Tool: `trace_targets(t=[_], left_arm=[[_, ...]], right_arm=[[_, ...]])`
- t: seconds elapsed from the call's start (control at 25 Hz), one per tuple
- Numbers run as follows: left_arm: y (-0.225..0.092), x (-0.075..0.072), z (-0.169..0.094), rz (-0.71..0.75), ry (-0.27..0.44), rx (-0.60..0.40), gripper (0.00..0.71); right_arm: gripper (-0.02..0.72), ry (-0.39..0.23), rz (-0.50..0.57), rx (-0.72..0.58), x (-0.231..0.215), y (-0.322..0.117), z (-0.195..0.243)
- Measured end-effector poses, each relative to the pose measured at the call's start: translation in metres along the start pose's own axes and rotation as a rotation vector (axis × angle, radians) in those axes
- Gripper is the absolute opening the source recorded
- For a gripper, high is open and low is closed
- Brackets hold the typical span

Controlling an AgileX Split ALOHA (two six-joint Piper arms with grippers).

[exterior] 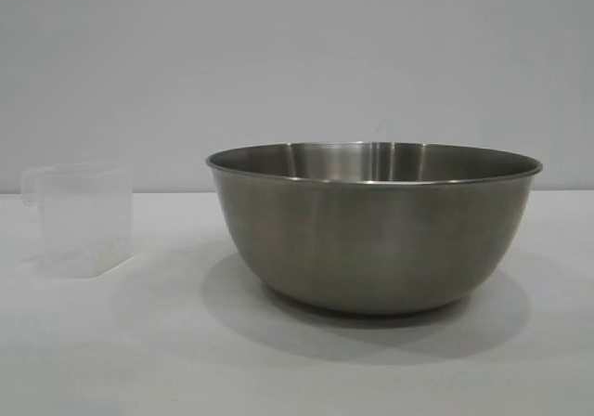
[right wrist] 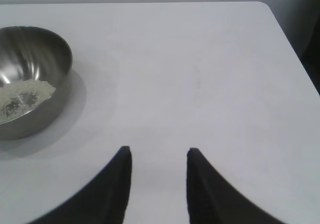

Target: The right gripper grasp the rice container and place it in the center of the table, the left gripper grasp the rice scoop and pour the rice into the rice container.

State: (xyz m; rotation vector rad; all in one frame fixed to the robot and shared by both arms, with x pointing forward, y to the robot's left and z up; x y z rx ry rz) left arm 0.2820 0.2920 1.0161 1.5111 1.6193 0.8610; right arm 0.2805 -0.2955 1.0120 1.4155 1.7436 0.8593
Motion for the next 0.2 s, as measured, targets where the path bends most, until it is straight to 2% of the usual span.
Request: trace_targets(t=[0.2], left_arm=[[0.0000, 0.0000, 0.0000, 0.000, 0.000, 0.000, 0.181]], right_arm=[[0.257, 0.000, 0.000, 0.000, 0.0000, 0.0000, 0.0000]])
Point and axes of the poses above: a point on each arm's last joint axis where the gripper is mounted, z pointing out along that axis toward the gripper, x along the wrist's bending axis when the last joint is at zero, y = z × x, the point moved 6 cm from there along z, pointing out along that axis toward the gripper, and after that the axes turned 9 degrees about -z, right-handed, at the moved point
